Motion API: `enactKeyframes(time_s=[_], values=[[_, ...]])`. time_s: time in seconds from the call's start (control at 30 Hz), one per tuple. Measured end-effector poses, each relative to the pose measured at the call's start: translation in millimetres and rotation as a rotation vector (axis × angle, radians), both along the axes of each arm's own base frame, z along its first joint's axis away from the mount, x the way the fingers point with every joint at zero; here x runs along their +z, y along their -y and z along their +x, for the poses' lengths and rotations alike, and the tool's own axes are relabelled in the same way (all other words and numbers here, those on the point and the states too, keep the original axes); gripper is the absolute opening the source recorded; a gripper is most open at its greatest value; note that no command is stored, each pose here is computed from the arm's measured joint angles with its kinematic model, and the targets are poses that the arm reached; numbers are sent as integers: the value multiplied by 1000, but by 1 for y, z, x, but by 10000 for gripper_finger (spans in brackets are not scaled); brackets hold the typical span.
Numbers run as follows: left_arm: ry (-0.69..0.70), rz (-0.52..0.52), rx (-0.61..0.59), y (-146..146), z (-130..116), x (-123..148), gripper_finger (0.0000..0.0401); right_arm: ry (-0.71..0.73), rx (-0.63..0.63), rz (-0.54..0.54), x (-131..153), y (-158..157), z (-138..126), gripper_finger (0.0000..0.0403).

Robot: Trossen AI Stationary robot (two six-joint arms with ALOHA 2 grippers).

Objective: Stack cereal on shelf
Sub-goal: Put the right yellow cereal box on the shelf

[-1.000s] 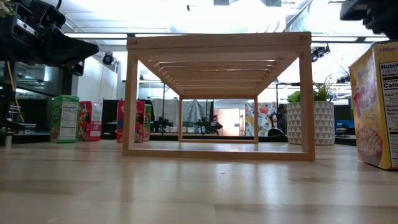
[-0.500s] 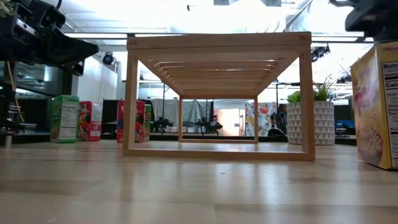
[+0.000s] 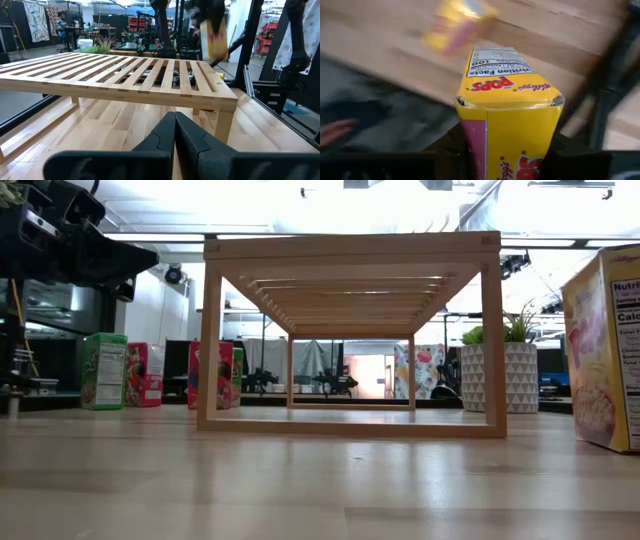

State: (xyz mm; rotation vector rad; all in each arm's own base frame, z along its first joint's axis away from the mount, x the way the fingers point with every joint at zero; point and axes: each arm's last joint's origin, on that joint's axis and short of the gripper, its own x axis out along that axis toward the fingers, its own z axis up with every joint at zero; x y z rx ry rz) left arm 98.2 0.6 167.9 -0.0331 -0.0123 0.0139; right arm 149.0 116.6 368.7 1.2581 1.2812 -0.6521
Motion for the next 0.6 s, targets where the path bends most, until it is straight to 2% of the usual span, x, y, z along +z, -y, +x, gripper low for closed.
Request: enactKeyframes(time_s=[0.07, 0.13, 0.23, 0.3, 0.37, 0.47, 0.6], values=[[0, 0, -1, 0, 0, 0, 1, 191, -30, -31, 30, 12, -6, 120], [0, 0, 0, 0, 0, 0, 1, 395, -96, -111, 57, 25, -10, 120], [0, 0, 0, 0, 0, 0, 1, 675, -194, -317, 94, 47, -8, 120], [0, 0, 0, 0, 0, 0, 1, 769, -199, -458, 113, 59, -1, 120], [0, 0, -1, 0, 0, 0, 1, 800, -178, -563, 129, 73, 11, 120], [-1, 0, 0, 0, 0, 0, 1, 763, -160, -664, 142, 97, 35, 119], [0, 0, -1, 0, 0, 0, 1, 575, -136, -703, 137, 136, 66, 119]])
